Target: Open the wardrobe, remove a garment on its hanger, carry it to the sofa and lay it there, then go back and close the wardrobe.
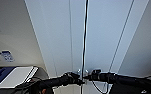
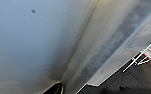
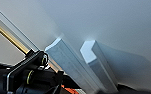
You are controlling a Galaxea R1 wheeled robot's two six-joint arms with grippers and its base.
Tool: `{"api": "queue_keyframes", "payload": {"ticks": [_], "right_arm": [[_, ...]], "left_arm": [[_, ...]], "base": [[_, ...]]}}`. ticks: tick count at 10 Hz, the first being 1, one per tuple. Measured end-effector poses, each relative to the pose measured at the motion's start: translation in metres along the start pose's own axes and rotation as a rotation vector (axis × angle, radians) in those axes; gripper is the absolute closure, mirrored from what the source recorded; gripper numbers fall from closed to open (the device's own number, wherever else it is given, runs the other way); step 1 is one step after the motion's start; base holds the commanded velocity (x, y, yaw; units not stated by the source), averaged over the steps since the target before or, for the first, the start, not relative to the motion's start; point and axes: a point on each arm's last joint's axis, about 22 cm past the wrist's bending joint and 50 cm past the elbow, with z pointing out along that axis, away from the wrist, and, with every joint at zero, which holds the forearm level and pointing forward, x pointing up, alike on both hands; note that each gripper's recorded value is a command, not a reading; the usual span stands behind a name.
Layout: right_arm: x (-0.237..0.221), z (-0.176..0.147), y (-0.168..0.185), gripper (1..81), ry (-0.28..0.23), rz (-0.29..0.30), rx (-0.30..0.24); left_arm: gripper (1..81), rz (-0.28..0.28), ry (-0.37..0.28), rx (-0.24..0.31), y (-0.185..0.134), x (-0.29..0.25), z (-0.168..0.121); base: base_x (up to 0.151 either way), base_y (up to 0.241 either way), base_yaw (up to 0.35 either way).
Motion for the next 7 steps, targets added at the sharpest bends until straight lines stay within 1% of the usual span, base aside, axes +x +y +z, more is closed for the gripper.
{"api": "queue_keyframes", "payload": {"ticks": [1, 2, 3, 5, 7], "right_arm": [[-0.007, -0.005, -0.005, 1.0, 0.003, -0.004, 0.02], [-0.016, -0.01, -0.011, 1.0, 0.003, -0.004, 0.039], [-0.026, -0.016, -0.015, 1.0, 0.015, 0.0, 0.064], [-0.042, -0.028, -0.022, 1.0, 0.027, 0.02, 0.099], [-0.059, -0.044, -0.03, 1.0, 0.029, 0.014, 0.125]], "left_arm": [[1.0, 0.019, -0.025, -0.019, 0.008, -0.015, -0.008], [1.0, 0.038, -0.035, -0.042, 0.015, -0.03, -0.018], [1.0, 0.047, -0.029, -0.072, 0.021, -0.05, -0.029], [1.0, 0.056, 0.035, -0.15, 0.033, -0.093, -0.056], [1.0, 0.027, 0.058, -0.194, 0.039, -0.14, -0.092]], "base": [[0.0, 0.0, 0.0], [0.0, 0.0, 0.0], [0.0, 0.0, 0.0], [0.0, 0.0, 0.0], [0.0, 0.0, 0.0]]}}
